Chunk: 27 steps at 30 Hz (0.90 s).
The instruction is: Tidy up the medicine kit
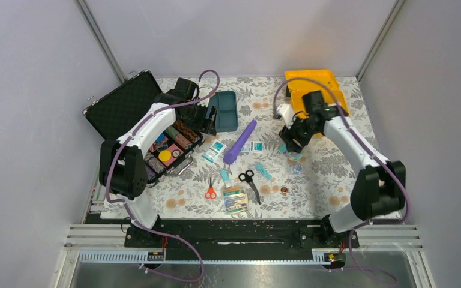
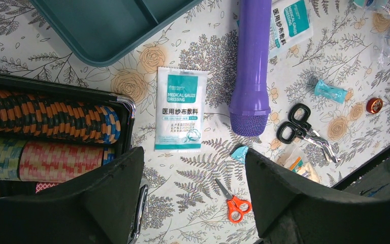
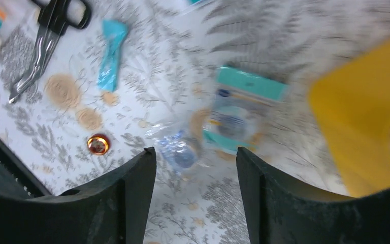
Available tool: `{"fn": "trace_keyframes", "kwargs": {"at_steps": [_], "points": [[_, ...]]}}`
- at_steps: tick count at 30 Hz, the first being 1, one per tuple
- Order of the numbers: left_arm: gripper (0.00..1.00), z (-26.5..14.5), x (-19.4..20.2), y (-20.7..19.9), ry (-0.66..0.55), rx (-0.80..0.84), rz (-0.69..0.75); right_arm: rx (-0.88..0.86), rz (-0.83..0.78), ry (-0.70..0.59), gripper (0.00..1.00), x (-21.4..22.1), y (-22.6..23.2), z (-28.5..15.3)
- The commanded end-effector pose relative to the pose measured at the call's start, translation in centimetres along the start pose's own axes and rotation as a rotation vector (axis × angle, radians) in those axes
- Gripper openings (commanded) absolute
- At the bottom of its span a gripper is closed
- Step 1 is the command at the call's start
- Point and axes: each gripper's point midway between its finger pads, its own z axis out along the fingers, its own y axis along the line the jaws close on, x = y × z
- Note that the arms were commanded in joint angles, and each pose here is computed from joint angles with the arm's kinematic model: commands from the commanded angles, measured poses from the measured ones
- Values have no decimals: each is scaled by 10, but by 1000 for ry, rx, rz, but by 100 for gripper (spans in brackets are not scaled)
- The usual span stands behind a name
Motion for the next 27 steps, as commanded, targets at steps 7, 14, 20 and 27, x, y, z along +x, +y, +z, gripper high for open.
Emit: {"fn": "trace_keyframes", "kwargs": {"at_steps": [7, 14, 20, 27], "points": [[73, -9, -13, -5, -47, 1, 19, -57, -139, 400, 77, 69, -5, 59], [73, -9, -9, -2, -45, -11, 27, -30, -202, 493, 74, 86, -25, 77], [73, -8, -11, -2, -47, -10, 28, -33, -229, 492, 55, 86, -30, 87], [73, -2, -9, -2, -31, 1, 11, -41, -222, 479, 8, 86, -22, 81]]}}
